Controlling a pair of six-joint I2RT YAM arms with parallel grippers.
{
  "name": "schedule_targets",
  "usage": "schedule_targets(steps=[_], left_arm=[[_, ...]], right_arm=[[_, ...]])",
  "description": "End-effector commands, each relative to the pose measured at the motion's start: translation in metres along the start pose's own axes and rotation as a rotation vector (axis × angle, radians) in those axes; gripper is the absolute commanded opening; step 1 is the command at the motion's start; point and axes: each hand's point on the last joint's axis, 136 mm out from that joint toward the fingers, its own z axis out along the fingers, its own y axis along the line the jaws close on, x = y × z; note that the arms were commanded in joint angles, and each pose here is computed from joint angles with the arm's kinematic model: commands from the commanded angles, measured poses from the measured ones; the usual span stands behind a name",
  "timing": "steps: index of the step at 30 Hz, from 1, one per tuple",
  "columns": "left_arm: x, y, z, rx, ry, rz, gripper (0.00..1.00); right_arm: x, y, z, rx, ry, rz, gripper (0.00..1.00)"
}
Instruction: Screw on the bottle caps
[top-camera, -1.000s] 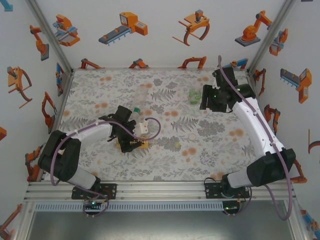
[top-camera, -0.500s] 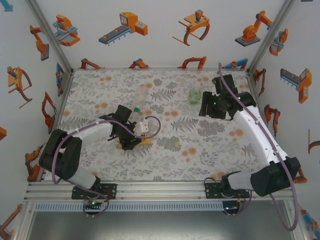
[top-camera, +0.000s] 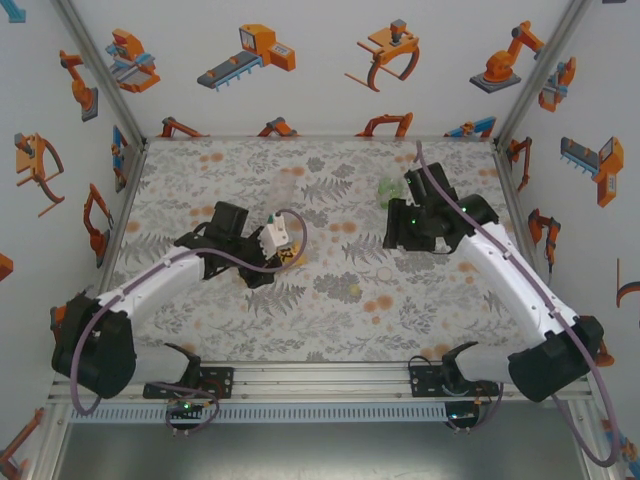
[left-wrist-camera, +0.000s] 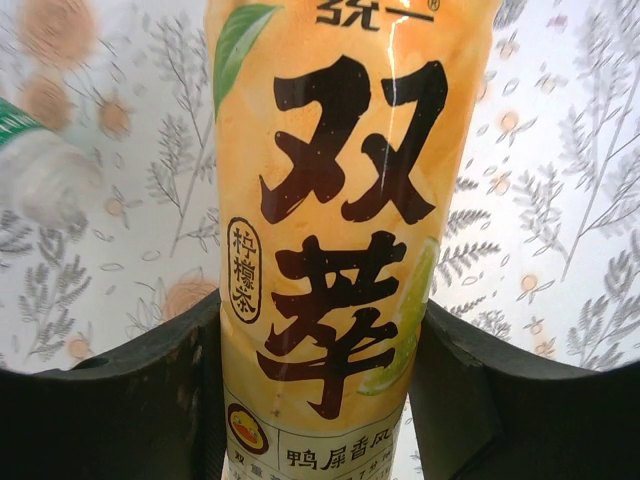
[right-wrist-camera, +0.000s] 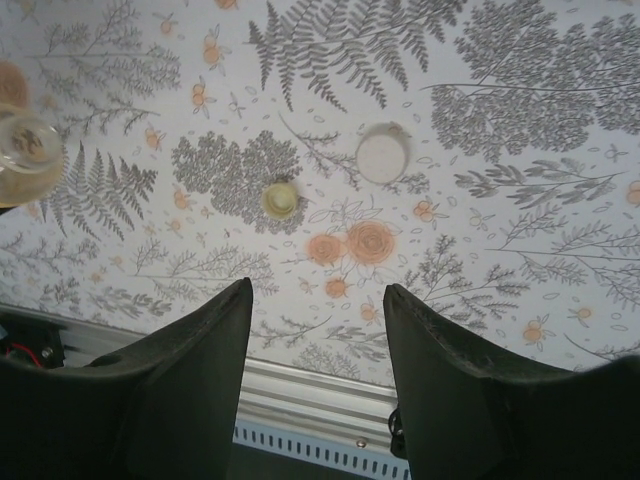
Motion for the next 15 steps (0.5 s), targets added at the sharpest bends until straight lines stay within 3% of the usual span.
schedule_targets(steps=[1, 15], left_arm=[[-0.032, -0.001, -0.020, -0.016, -0.142, -0.058, 0.46], [-0.077, -0.011, -0.122, -0.205, -0.485, -0.185, 0.40]], right_arm=[[0.013, 0.008, 0.009, 0.014, 0.032, 0.010, 0.52], [0.061, 0.049, 0.082, -0.057, 0.107, 0.034, 0.51]])
